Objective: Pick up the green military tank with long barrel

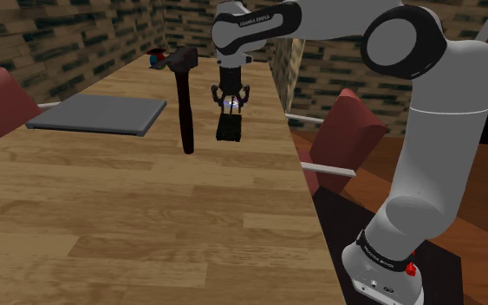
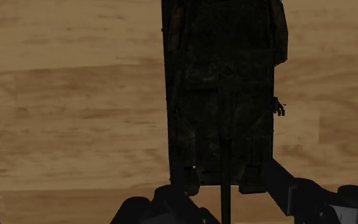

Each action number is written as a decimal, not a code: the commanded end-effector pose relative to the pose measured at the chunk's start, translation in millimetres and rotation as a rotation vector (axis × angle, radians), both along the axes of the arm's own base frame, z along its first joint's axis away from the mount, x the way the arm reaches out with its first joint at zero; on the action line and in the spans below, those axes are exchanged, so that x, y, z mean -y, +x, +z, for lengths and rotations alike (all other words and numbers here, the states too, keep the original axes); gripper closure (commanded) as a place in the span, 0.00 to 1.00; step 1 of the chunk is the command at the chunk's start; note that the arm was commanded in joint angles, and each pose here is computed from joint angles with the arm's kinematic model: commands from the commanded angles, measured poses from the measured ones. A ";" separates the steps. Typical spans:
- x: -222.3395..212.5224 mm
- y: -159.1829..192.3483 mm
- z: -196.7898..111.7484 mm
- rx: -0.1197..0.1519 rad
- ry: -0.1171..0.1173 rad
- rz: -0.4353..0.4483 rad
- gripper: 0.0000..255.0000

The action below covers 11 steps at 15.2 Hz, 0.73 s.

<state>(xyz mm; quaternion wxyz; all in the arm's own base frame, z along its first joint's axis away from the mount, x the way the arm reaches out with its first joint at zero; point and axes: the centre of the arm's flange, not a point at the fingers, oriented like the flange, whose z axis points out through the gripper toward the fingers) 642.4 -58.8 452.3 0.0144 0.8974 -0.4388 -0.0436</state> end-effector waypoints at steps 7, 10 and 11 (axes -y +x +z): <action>0.0 0.4 -1.2 0.000 0.000 0.000 1.00; 0.0 -0.3 4.3 0.000 0.000 0.000 1.00; 0.0 -0.3 9.6 0.000 0.000 0.000 1.00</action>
